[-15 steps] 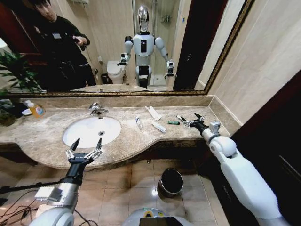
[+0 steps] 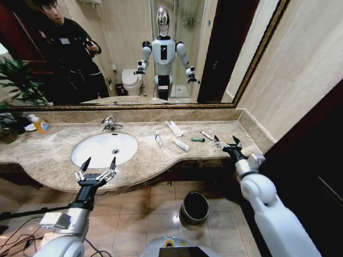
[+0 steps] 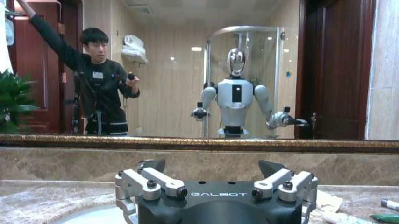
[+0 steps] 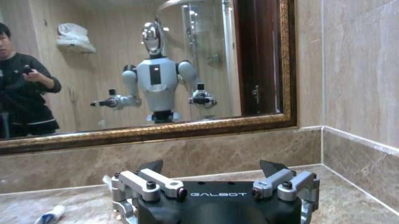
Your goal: Pick up the trash from the sink and place it in the trash bin.
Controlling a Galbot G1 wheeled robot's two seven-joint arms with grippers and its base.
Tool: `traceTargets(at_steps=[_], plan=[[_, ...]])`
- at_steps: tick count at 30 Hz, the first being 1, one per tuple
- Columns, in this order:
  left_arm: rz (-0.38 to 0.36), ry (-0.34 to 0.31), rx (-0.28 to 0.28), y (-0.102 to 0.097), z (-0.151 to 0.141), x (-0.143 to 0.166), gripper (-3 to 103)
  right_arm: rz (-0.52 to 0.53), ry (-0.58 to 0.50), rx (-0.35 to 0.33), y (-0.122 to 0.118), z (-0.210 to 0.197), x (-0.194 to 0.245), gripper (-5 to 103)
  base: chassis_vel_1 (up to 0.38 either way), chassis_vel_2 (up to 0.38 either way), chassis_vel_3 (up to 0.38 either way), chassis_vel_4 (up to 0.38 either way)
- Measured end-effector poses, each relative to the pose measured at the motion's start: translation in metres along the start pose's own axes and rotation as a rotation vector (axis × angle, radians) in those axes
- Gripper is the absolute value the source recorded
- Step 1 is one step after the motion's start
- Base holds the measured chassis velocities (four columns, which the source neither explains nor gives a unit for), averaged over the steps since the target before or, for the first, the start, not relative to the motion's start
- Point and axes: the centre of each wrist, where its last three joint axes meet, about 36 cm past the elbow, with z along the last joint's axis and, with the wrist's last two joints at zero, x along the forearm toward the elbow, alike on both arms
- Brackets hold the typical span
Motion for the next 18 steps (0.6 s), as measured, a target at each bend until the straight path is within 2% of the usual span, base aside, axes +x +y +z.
traceTargets(at_steps=[8, 18], plan=[[0.000, 0.000, 0.000, 0.000, 0.000, 0.000, 100, -0.094, -0.024, 0.013, -0.001, 0.013, 0.001, 100, 0.000, 0.000, 0.000, 0.000], [0.000, 0.000, 0.000, 0.000, 0.000, 0.000, 100, -0.173, 0.011, 0.031, -0.012, 0.024, -0.012, 100, 0.000, 0.000, 0.000, 0.000]])
